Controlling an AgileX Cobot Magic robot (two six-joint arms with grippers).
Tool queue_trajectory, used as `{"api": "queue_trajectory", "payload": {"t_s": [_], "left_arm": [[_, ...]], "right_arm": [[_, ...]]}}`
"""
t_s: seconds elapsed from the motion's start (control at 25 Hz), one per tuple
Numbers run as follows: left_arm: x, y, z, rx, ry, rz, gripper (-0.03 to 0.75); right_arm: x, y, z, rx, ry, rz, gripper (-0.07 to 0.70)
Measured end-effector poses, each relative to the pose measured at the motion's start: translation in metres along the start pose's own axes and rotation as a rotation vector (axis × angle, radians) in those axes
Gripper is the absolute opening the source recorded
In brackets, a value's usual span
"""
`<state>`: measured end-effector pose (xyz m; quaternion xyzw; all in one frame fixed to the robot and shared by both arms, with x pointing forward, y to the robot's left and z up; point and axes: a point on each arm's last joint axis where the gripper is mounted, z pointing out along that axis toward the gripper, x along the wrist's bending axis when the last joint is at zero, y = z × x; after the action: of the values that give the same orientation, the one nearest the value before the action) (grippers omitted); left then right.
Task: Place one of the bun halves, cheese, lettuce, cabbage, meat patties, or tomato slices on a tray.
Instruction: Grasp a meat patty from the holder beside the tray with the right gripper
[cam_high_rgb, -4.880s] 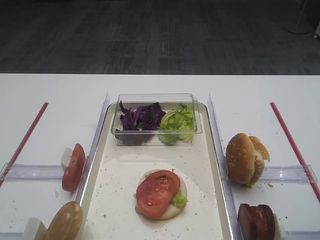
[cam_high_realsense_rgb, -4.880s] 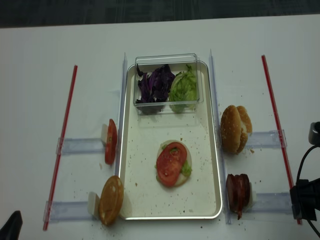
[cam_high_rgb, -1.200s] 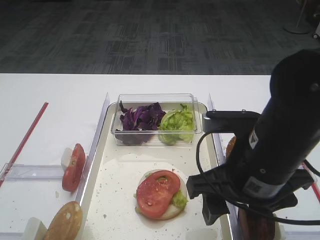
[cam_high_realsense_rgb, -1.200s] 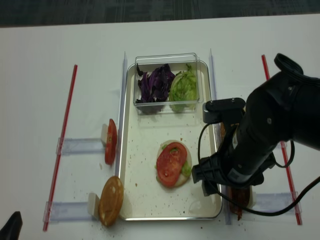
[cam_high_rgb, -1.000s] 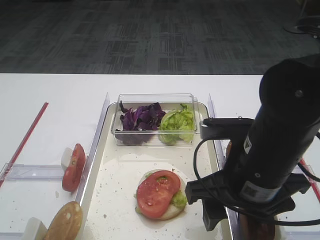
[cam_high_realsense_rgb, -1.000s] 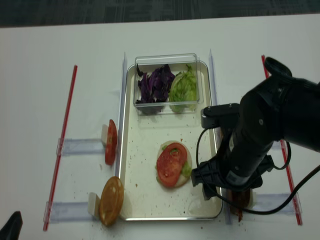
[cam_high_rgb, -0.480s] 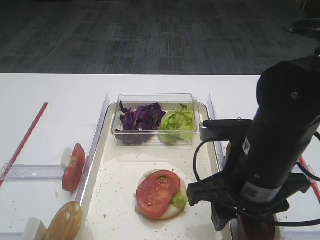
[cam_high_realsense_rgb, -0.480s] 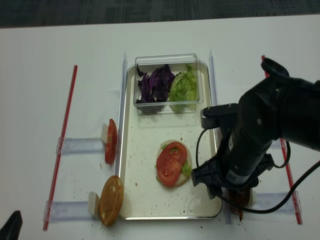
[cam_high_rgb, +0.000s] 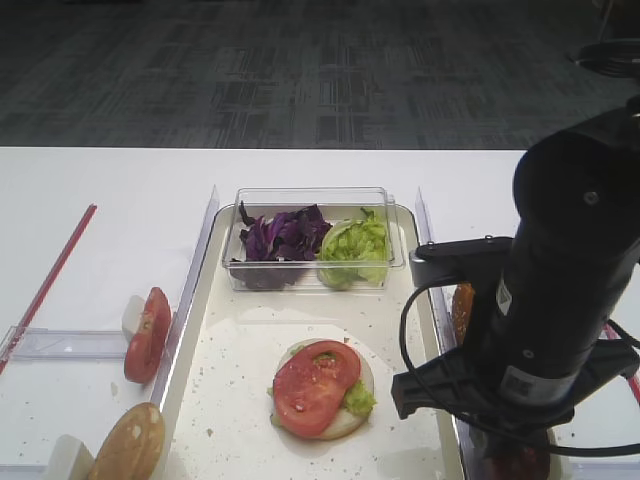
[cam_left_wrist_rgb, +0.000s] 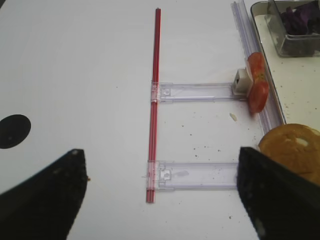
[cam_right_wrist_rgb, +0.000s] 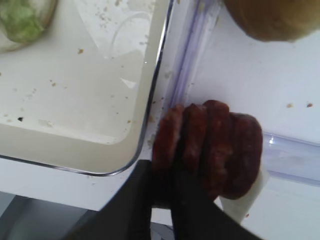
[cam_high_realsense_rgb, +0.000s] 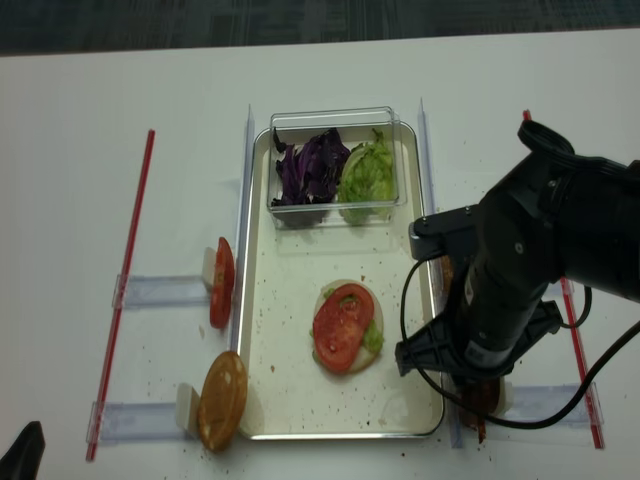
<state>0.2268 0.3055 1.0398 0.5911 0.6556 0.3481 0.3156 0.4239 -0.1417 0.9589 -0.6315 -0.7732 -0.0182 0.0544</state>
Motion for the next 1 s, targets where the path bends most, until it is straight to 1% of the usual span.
{"api": "queue_trajectory", "payload": {"t_s": [0.04,0.48,0.76,1.0], "left_arm": [[0.000,0.000,0.000,0.000,0.000,0.000,0.565],[0.000,0.000,0.000,0.000,0.000,0.000,0.565],[0.000,0.000,0.000,0.000,0.000,0.000,0.565],[0.000,0.000,0.000,0.000,0.000,0.000,0.565]], "right_arm": [[0.000,0.000,0.000,0.001,-0.002,-0.001,0.118],[0.001,0.002,-0.004,0.004,-0.007,-0.006,0.118],[0.007,0.004,-0.037,-0.074,0.036,-0.020,0.118],[0.008,0.003,-0.046,-0.074,0.039,-0.024,0.118]]}}
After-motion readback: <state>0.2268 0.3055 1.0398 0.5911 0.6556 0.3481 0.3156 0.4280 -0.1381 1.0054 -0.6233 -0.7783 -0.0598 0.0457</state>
